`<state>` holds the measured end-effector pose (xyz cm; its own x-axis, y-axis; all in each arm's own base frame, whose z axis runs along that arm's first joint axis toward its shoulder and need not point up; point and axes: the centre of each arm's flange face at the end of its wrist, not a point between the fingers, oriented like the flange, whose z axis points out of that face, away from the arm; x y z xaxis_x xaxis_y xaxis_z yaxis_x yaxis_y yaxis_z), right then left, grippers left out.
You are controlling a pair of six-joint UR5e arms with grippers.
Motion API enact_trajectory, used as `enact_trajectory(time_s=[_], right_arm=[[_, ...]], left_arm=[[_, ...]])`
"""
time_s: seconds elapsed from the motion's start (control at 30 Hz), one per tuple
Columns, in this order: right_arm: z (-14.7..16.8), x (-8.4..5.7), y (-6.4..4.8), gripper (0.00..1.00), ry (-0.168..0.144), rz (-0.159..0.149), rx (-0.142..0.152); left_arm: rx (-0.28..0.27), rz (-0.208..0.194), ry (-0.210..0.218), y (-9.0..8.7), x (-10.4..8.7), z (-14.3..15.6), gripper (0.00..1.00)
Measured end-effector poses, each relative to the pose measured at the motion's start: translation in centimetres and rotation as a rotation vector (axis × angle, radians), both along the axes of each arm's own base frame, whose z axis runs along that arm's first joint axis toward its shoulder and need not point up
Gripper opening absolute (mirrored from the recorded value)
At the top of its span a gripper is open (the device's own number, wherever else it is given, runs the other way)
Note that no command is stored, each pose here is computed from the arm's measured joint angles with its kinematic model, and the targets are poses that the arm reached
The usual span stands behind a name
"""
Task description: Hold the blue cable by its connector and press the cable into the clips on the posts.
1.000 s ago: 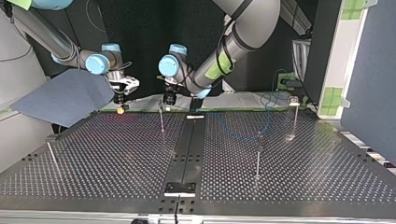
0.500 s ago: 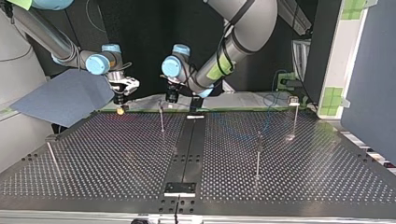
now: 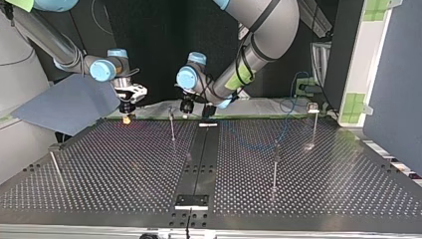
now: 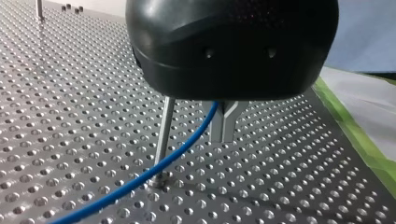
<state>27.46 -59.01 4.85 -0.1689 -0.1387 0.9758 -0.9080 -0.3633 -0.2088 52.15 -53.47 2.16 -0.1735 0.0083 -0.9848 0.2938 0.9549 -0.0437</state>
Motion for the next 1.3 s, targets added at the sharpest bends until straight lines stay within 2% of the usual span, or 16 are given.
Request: enact_trajectory(time_s=[0.23, 0.43, 0.73, 0.87, 1.07, 1.3], right_arm=[[0.1, 0.0, -0.3, 0.00, -0.003, -0.001, -0.004], [-0.4, 0.0, -0.7, 0.00, -0.002, -0.003, 0.001], [-1.7, 0.1, -1.7, 0.00, 0.000, -0.006, 0.012], [-1.9, 0.2, -2.4, 0.00, 0.000, -0.007, 0.011], [-1.5, 0.3, -3.1, 0.00, -0.003, -0.008, 0.000], [-1.0, 0.3, -3.7, 0.00, -0.006, -0.016, -0.008]], left_arm=[[-0.025, -0.025, -0.014, -0.9, 0.9, 1.2, 0.00], [-0.046, -0.008, -0.015, -0.9, 2.5, 2.8, 0.00], [-0.048, 0.019, -0.017, 0.5, 4.4, 3.3, 0.00], [-0.049, 0.004, -0.017, 0.3, 4.9, 3.9, 0.00], [-0.056, -0.041, -0.012, -0.5, 5.9, 5.7, 0.00], [-0.044, -0.030, 0.002, -0.1, 7.0, 6.9, 0.00]])
